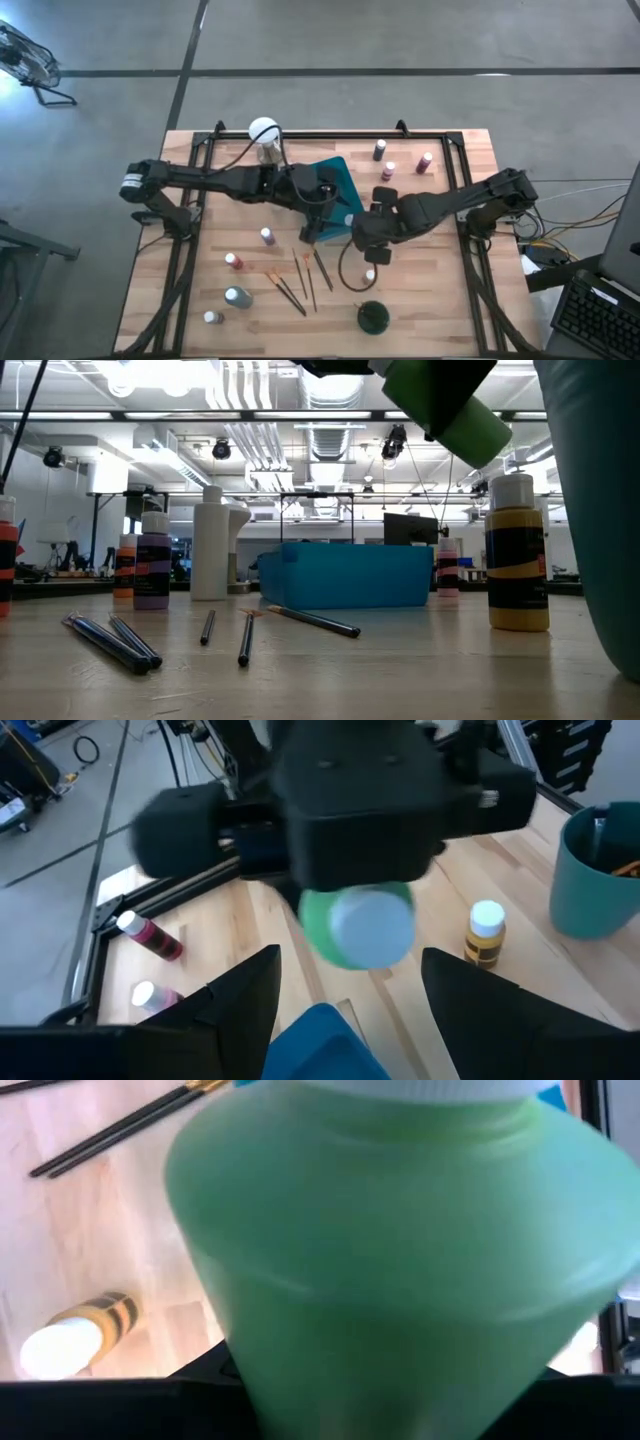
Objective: Pick & Place Paint Supplies
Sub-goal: Put the green paint bottle into the blue bin
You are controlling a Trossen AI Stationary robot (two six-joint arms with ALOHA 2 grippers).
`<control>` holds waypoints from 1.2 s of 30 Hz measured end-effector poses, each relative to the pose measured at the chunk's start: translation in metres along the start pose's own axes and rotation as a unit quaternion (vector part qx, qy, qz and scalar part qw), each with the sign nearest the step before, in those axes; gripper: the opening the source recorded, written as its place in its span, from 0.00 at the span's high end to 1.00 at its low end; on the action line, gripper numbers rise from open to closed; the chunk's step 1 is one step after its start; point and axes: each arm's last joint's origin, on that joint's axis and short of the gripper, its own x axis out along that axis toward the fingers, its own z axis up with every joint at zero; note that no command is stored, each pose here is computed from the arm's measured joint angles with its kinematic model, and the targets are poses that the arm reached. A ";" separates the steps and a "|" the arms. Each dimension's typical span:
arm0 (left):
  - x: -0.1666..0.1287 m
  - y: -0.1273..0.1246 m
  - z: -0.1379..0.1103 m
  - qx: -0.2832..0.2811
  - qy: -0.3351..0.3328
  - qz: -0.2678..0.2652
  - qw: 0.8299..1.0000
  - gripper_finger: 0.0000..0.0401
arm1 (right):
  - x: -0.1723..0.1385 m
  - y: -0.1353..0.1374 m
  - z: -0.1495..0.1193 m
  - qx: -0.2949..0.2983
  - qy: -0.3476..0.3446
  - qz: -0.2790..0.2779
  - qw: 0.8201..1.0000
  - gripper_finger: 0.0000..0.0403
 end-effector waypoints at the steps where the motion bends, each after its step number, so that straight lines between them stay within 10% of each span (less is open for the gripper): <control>1: 0.000 0.000 -0.001 0.000 0.001 -0.003 1.000 0.38 | 0.000 -0.002 0.001 0.002 0.000 -0.001 1.000 0.61; 36: 0.006 0.000 -0.004 0.016 0.002 0.010 1.000 0.40 | 0.011 -0.010 0.017 -0.012 -0.027 0.029 0.999 0.61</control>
